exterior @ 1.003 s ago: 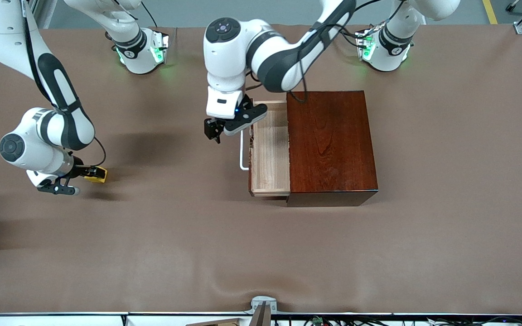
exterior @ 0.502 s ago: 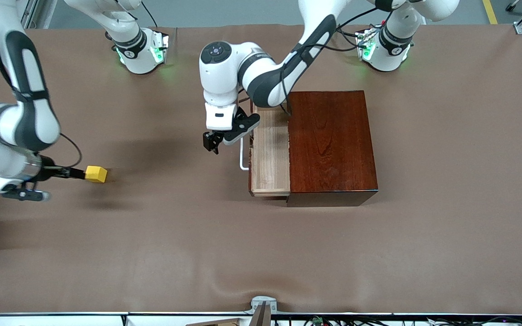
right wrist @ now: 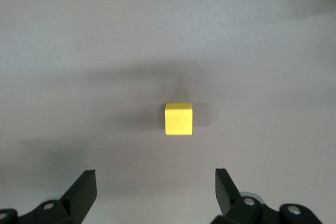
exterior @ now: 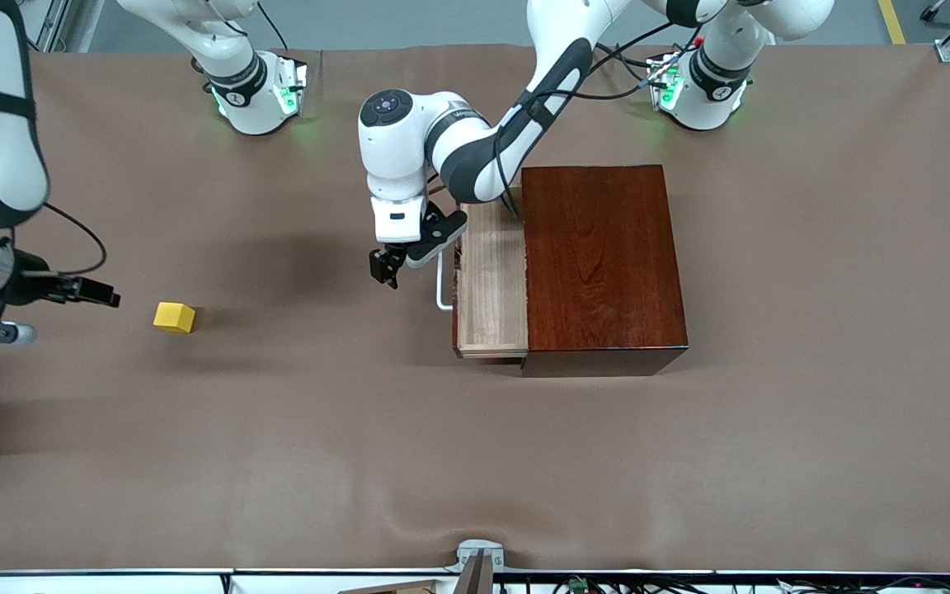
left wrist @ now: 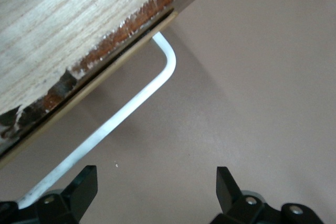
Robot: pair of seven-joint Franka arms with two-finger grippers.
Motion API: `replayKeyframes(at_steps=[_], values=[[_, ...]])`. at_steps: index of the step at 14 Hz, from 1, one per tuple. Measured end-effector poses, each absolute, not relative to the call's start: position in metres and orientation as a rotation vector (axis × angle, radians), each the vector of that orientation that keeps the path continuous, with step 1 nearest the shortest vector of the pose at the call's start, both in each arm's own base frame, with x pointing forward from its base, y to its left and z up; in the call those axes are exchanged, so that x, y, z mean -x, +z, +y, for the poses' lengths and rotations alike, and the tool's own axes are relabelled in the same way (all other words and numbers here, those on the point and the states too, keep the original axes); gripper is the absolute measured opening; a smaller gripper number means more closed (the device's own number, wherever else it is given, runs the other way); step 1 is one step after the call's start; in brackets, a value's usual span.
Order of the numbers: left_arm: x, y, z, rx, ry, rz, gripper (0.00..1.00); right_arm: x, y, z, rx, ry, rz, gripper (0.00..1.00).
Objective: Open drawer, take yellow block, close drawer
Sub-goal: 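Push the drawer shut with the left gripper while the right gripper withdraws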
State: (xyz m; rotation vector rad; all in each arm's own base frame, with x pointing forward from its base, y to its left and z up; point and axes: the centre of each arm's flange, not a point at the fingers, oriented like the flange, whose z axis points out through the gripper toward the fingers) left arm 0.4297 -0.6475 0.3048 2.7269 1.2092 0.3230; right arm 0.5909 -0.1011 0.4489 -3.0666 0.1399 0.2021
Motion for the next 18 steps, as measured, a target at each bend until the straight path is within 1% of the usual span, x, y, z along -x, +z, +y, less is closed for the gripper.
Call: replayKeyframes(at_steps=[2, 5, 9, 11, 15, 18], values=[[-0.433, 0.303, -0.644, -2.733, 0.323, 1.232, 1.00, -0.593, 0.478, -0.098, 3.062, 0.221, 0.122, 1.00], [-0.436, 0.303, -0.637, -2.768, 0.322, 1.277, 1.00, -0.593, 0.508, -0.093, 3.057, 0.248, 0.099, 1.00], [-0.449, 0.302, -0.617, -2.833, 0.318, 1.373, 1.00, -0.589, 0.557, -0.078, 3.064, 0.280, 0.047, 1.00], [-0.456, 0.300, -0.606, -2.862, 0.313, 1.417, 1.00, -0.586, 0.584, -0.063, 3.111, 0.241, -0.006, 1.00], [-0.466, 0.297, -0.588, -2.901, 0.303, 1.490, 1.00, -0.564, 0.642, -0.025, 3.203, 0.078, -0.124, 1.00], [-0.472, 0.296, -0.579, -2.918, 0.296, 1.529, 1.00, -0.549, 0.654, -0.037, 3.203, 0.009, -0.099, 1.00]])
